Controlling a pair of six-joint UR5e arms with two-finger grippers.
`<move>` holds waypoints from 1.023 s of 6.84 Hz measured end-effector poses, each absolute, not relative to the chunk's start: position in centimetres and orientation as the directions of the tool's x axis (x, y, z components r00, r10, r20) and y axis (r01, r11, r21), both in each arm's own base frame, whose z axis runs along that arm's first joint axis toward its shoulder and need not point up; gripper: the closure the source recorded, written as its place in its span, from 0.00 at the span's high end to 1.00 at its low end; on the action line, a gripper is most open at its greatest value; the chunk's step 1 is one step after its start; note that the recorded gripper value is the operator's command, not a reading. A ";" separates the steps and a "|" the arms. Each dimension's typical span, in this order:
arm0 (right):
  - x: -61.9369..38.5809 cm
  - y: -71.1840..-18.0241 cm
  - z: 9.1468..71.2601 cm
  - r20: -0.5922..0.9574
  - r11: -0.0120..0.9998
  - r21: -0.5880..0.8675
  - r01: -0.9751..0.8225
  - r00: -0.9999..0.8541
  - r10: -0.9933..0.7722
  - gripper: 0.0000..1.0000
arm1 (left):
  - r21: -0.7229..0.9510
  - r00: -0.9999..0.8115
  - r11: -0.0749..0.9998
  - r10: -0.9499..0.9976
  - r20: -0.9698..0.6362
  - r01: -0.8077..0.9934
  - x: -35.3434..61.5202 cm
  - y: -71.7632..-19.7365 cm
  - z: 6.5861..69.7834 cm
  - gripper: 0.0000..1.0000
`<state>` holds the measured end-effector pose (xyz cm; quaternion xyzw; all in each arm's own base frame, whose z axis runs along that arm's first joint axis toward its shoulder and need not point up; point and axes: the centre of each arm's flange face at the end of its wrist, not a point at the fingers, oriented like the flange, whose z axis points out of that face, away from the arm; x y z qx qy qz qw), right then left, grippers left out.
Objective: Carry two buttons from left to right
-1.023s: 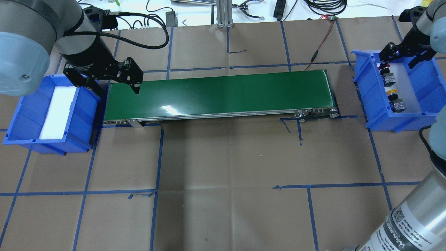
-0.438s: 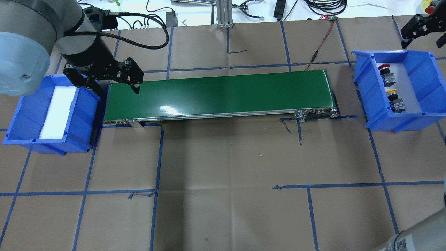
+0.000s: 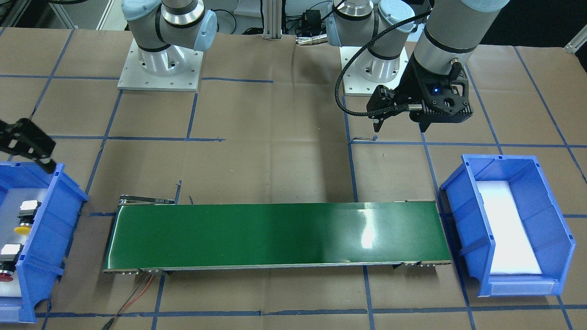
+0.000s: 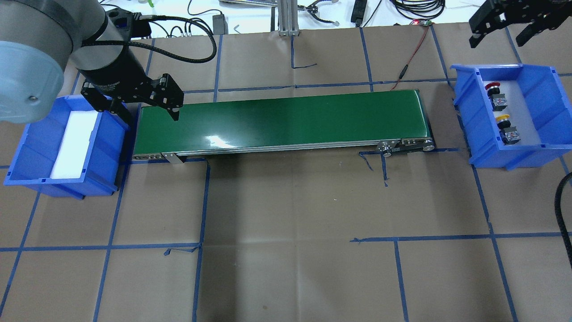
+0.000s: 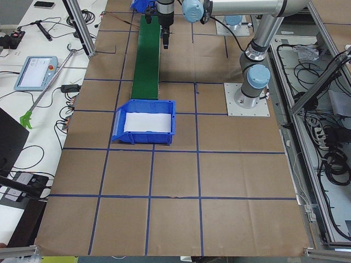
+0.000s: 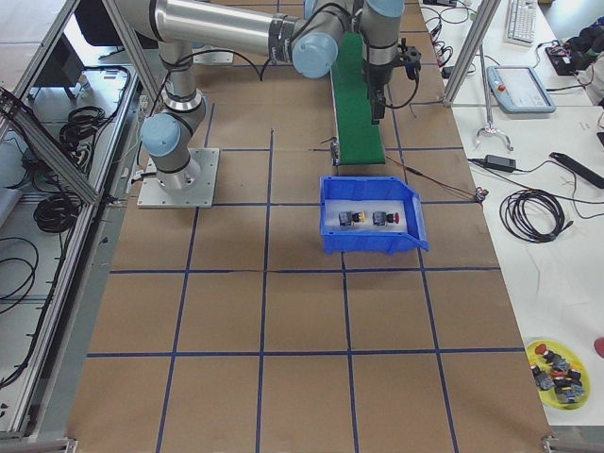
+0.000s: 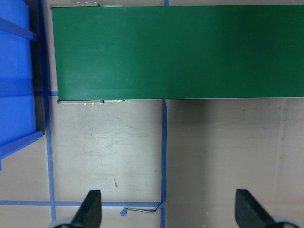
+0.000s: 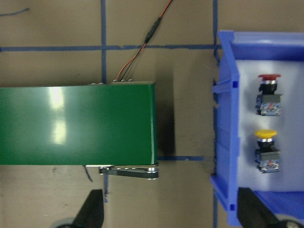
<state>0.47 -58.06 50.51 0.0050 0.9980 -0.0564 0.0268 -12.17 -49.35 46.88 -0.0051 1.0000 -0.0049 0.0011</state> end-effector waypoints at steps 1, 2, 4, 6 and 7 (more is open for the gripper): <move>5.0 -56.4 51.5 -0.068 0.993 -0.109 0.037 -0.997 0.029 1.00 | -0.010 -1.000 1.000 -0.010 -0.002 -0.010 -12.2 -49.3 46.9 1.00; 10.6 -54.8 51.9 -0.075 0.994 -0.103 0.025 -0.997 0.017 1.00 | -0.010 -1.000 1.000 -0.010 -0.002 -0.010 -12.2 -49.3 46.9 1.00; 18.5 -52.1 51.3 -0.070 0.997 -0.080 -0.004 -0.997 -0.010 1.00 | -0.010 -1.000 1.000 -0.010 -0.002 -0.010 -12.2 -49.3 46.9 1.00; 18.9 -48.6 50.5 -0.047 0.998 -0.066 -0.010 -0.999 -0.013 1.00 | -0.010 -1.000 1.000 -0.010 -0.002 -0.010 -12.2 -49.3 46.9 1.00; 17.9 -46.2 50.5 -0.044 0.997 -0.075 -0.009 -0.999 -0.012 1.00 | -0.010 -1.000 1.000 -0.010 -0.003 -0.010 -12.2 -49.3 46.9 1.00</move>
